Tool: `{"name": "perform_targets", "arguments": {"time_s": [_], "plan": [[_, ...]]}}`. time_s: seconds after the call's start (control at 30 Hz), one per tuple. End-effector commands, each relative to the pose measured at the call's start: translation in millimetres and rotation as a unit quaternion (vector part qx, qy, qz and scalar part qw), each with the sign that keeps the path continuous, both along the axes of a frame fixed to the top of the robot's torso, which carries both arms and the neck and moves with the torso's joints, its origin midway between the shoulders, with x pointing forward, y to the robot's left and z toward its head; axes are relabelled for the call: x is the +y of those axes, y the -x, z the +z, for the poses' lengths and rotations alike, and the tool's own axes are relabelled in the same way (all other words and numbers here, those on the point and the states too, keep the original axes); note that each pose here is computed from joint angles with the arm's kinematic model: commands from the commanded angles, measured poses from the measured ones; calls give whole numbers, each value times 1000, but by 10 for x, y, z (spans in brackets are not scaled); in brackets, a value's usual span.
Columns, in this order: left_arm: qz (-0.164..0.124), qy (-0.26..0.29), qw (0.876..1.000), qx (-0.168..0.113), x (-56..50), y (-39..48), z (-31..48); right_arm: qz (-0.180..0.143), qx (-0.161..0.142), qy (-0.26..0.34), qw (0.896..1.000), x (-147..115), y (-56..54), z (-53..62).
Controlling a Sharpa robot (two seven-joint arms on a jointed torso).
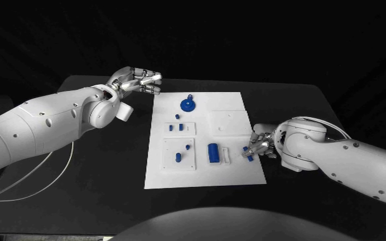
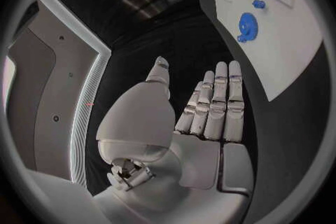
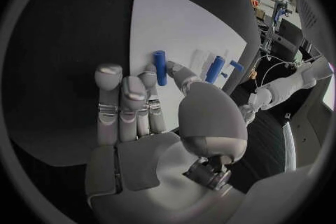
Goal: Assemble the parts on the task board
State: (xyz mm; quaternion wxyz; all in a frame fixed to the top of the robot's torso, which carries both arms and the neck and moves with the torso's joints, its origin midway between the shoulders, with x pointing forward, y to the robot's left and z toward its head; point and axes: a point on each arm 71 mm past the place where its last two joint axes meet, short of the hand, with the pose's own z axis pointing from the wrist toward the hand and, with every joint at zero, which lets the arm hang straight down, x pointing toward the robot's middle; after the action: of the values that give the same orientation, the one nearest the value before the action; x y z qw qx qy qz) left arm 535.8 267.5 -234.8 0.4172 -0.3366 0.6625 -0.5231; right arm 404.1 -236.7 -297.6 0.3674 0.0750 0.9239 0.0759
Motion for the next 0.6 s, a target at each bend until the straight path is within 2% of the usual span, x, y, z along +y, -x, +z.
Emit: {"name": "perform_targets", "arguments": {"time_s": [0.03, 0.33, 0.6], "plan": [[-6, 6, 1000, 1, -25, 9, -2, 2, 40, 37, 999, -40, 108, -173], [-6, 6, 1000, 1, -27, 9, -2, -17, 43, 11, 999, -19, 121, -165], [-6, 6, 1000, 2, -32, 8, -3, -46, 65, -42, 996, 23, 162, -128]]}}
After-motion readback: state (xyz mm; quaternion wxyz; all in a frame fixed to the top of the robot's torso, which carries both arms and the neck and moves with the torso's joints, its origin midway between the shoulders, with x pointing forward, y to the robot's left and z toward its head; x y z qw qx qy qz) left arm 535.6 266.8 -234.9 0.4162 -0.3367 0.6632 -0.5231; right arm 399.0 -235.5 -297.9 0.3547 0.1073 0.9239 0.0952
